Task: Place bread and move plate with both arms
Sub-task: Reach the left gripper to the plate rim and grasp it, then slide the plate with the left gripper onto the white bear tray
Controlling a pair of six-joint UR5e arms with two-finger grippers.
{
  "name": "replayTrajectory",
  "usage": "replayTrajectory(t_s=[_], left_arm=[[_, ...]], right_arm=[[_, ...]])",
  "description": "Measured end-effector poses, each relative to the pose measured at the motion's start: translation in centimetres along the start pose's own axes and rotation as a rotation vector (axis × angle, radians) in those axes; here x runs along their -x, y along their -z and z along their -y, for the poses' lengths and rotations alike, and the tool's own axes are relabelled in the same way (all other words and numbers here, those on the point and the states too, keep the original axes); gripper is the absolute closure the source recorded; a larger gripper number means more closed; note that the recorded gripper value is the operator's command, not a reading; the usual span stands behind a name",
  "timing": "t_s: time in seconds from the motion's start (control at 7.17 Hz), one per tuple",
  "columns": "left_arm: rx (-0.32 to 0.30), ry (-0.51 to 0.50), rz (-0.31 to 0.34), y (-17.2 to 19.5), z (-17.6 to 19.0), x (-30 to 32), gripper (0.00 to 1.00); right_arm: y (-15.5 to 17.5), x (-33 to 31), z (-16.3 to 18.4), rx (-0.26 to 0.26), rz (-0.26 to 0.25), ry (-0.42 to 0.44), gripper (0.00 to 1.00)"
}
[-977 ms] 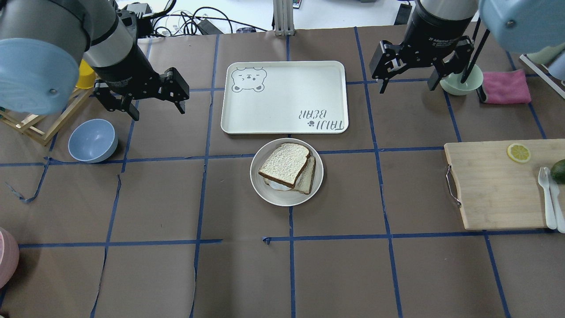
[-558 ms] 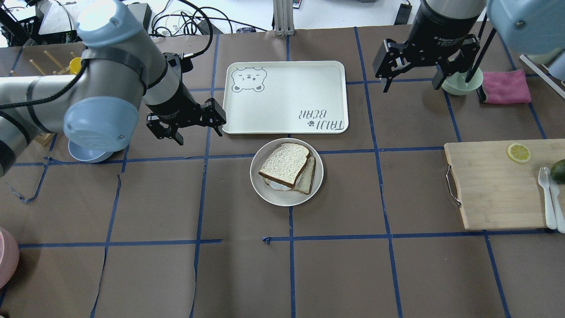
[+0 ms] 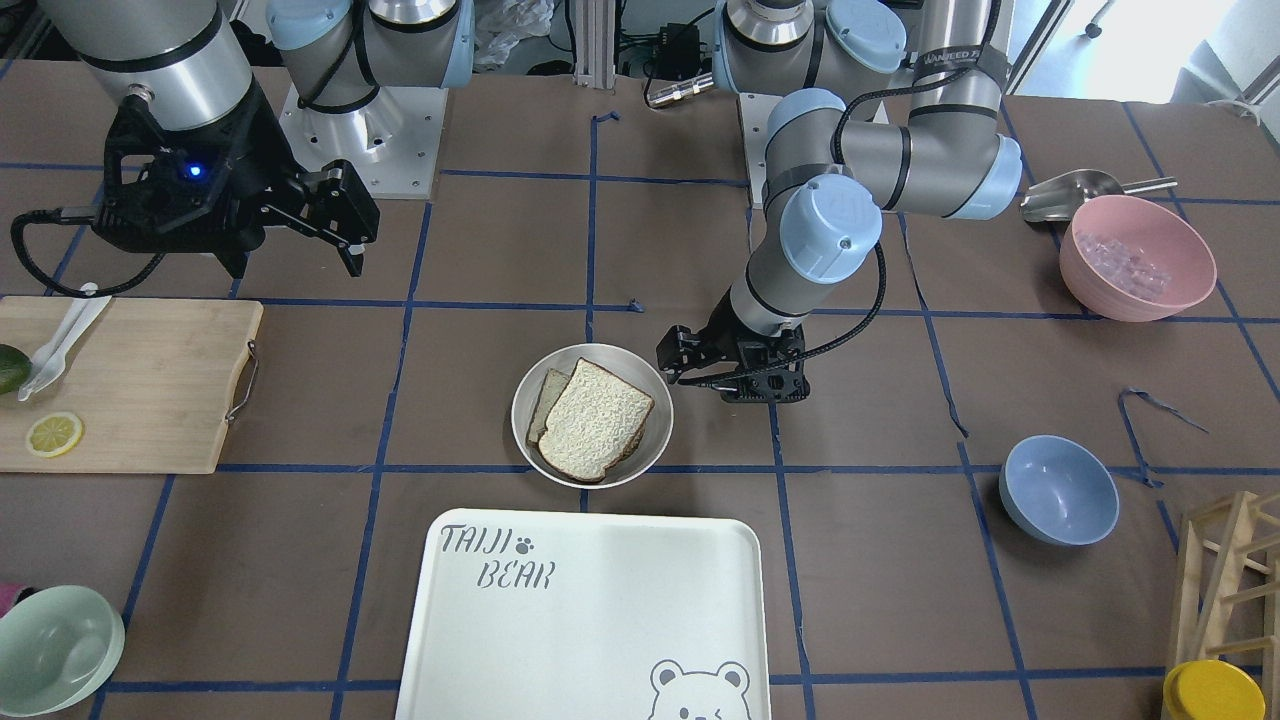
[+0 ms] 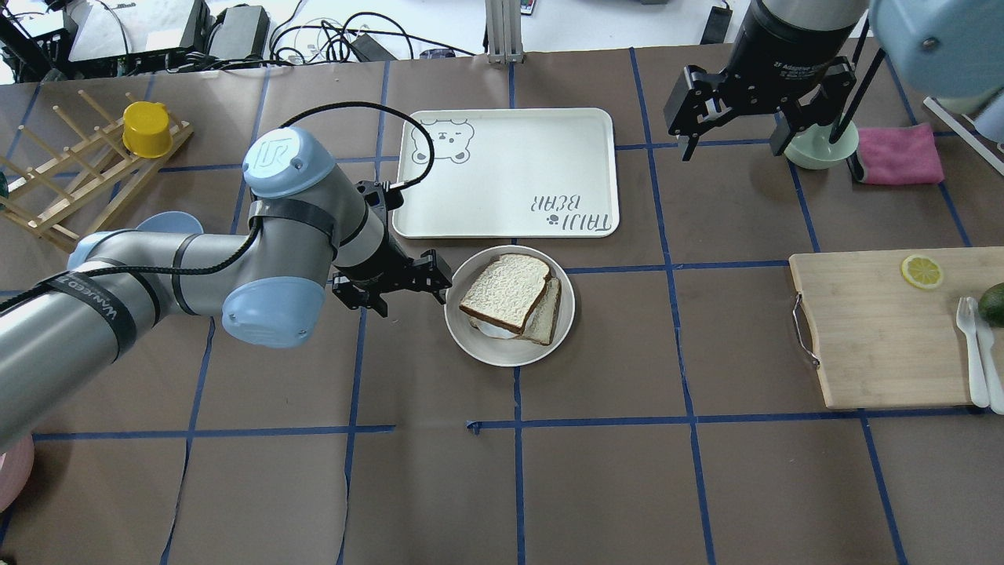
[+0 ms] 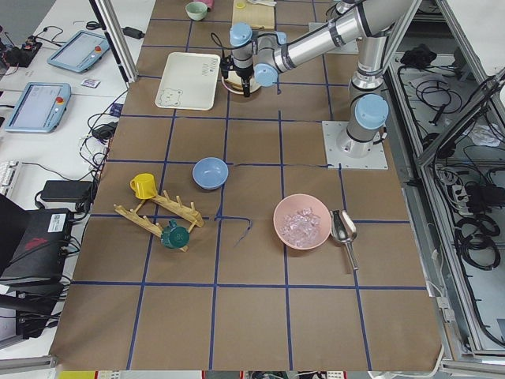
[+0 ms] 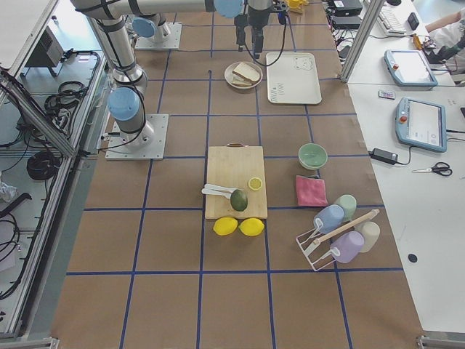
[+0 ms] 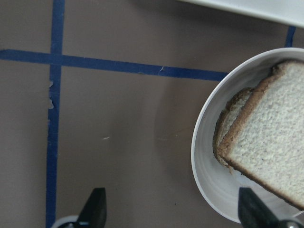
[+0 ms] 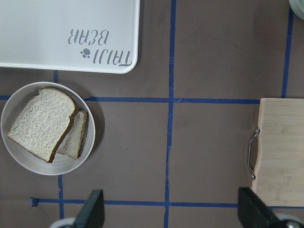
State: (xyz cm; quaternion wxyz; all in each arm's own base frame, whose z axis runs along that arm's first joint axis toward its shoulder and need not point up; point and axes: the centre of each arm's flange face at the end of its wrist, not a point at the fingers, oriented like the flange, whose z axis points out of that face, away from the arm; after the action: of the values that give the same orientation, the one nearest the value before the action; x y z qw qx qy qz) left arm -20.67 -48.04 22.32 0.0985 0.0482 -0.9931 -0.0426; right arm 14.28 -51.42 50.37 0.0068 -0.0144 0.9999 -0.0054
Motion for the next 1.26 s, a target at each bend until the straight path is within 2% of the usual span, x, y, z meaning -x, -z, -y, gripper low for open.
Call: replayTrajectory(t_s=[0.28,0.56,0.7,1.26], left_arm=[[-0.001,-0.020,0.001,-3.4,0.7,-0.7,0.29],[-0.005,-0.032,0.001,-5.0,1.2,-0.9,0.73],[-0.011,-0.040,0.000,-5.0,1.4,-1.0,1.00],[-0.054,-0.065,-0.007,-3.3,1.7,-1.4,1.00]], right_arm=[[0.2,-0.1,0.1,-0.010,-0.001,-0.001,0.00],[0.4,-0.4,0.3,-0.029,-0.002,-0.004,0.00],[0.4,-0.6,0.4,-0.034,-0.002,-0.009,0.00],[0.5,-1.6,0.7,-0.045,-0.002,-0.026,0.00]])
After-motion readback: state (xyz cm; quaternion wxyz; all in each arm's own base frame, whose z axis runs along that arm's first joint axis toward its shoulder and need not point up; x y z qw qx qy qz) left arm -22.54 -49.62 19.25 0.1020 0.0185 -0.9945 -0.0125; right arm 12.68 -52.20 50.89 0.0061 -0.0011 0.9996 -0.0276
